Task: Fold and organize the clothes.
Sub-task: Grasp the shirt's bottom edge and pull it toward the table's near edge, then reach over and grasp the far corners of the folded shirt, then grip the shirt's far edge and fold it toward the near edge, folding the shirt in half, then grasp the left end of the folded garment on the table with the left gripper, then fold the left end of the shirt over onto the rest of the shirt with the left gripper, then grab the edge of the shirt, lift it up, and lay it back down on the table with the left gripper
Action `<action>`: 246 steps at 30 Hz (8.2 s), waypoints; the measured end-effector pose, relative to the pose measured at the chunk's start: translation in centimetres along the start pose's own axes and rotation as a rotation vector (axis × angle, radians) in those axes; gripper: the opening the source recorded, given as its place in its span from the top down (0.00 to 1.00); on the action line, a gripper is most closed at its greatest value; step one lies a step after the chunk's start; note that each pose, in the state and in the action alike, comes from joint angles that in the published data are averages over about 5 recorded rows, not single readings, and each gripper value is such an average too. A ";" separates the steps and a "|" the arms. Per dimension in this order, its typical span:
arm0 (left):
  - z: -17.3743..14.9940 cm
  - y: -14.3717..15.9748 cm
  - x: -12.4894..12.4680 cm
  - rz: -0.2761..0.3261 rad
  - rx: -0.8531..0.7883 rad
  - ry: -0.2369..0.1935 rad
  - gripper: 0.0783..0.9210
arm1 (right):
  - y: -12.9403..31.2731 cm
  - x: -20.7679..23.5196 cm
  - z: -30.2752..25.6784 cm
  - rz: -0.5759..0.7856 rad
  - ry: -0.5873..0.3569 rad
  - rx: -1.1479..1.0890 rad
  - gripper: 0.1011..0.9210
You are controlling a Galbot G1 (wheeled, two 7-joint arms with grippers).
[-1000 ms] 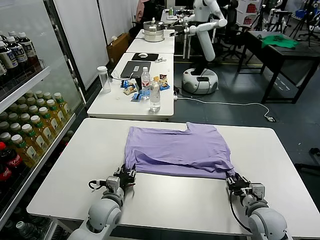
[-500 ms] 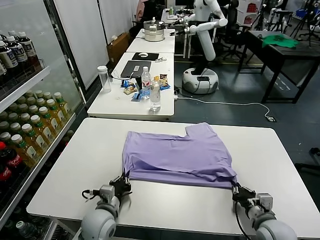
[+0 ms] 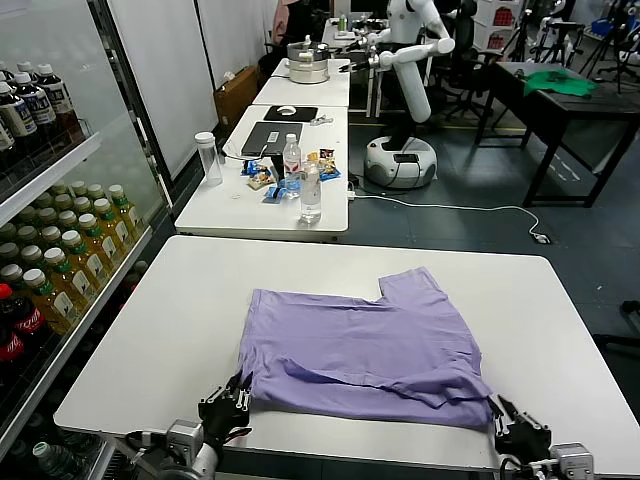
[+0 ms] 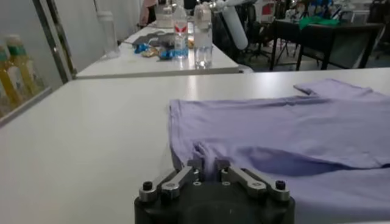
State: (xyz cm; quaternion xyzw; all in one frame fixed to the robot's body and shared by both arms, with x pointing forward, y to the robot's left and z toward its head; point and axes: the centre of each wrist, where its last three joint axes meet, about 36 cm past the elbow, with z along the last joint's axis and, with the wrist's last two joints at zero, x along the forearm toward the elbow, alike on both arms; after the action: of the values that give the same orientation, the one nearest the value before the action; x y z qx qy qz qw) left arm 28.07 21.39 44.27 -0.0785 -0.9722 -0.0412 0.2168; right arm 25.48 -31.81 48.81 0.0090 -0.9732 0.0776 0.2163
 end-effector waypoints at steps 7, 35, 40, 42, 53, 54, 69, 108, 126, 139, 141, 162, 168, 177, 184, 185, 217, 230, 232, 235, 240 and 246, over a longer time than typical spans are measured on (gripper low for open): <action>-2.1 1.7 -1.4 -0.010 -0.024 -0.060 0.43 | -0.7 -6.5 -2.7 -0.017 -0.075 -0.037 0.34; -6.7 3.1 -23.3 -0.031 -0.071 0.017 0.12 | 1.9 -33.4 -10.3 -0.060 0.071 -0.117 0.16; -6.5 3.0 -24.1 -0.038 -0.088 0.041 0.22 | 1.9 -34.3 -9.5 -0.060 0.108 -0.121 0.32; -6.4 3.0 -24.3 -0.040 -0.093 0.048 0.28 | 1.8 -34.4 -9.2 -0.063 0.118 -0.125 0.39; -5.9 2.5 -24.9 -0.029 -0.078 0.082 0.65 | 1.3 -33.6 -7.5 -0.094 0.139 -0.125 0.79; -5.8 2.5 -24.8 -0.028 -0.076 0.083 0.68 | 1.3 -33.4 -7.4 -0.099 0.138 -0.125 0.82; -5.2 3.8 -21.3 0.013 0.014 0.011 0.99 | -1.2 -26.3 -7.9 -0.144 0.032 -0.142 0.98; -1.0 0.9 -6.4 0.014 -0.024 -0.011 0.47 | -0.5 -7.3 -0.2 -0.066 0.035 -0.067 0.45; 3.0 -5.7 -9.9 -0.203 0.006 -0.004 0.29 | 0.5 -6.0 1.0 -0.067 0.046 -0.062 0.12; 3.6 -4.9 -10.2 -0.210 0.043 0.027 0.74 | 0.5 -5.6 0.4 -0.072 0.031 -0.063 0.12; 3.5 -3.8 -10.1 -0.216 0.052 0.032 0.80 | 0.4 -5.5 0.3 -0.071 0.029 -0.064 0.12; -6.6 7.5 -2.6 -0.138 0.349 -0.150 0.95 | 1.2 -5.1 0.9 -0.053 0.031 -0.100 0.12; -7.0 2.3 -2.7 0.068 0.560 -0.141 0.95 | 1.2 -4.8 1.2 -0.044 0.033 -0.101 0.12; -6.9 -5.0 -6.4 0.249 0.752 -0.066 0.95 | 0.9 -5.1 1.4 -0.036 0.029 -0.106 0.12; -6.9 -9.1 -9.1 0.332 0.727 -0.021 0.85 | 0.8 -5.7 1.8 -0.034 0.034 -0.115 0.12; -6.9 -9.5 -9.3 0.342 0.716 -0.020 0.81 | 0.8 -5.8 1.8 -0.034 0.035 -0.116 0.12; 1.5 -6.0 -8.7 -0.118 0.052 -0.019 0.15 | 1.4 -6.7 2.6 -0.027 0.040 -0.139 0.12; 2.0 -6.1 -8.4 -0.108 0.101 0.035 0.58 | 1.5 -5.9 2.1 -0.024 0.029 -0.141 0.12; 1.8 -6.0 -8.3 -0.093 0.147 0.044 0.65 | 1.6 -5.7 2.0 -0.024 0.026 -0.142 0.12; 1.5 -5.7 -8.1 -0.065 0.236 0.057 0.75 | 1.6 -5.5 2.0 -0.023 0.023 -0.144 0.12; 0.9 -4.9 -7.7 -0.018 0.407 0.067 0.91 | 1.7 -5.2 1.8 -0.020 0.018 -0.147 0.12; -0.5 -1.9 -7.2 0.002 0.598 0.041 0.94 | 1.6 -4.9 1.7 -0.017 0.012 -0.150 0.12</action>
State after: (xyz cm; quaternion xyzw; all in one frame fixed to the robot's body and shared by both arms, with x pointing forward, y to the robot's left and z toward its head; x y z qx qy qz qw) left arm 34.34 18.46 41.56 -0.0114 -0.9364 0.2458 0.2501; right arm 29.08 -30.62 44.98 0.0005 -0.9749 0.0026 0.2228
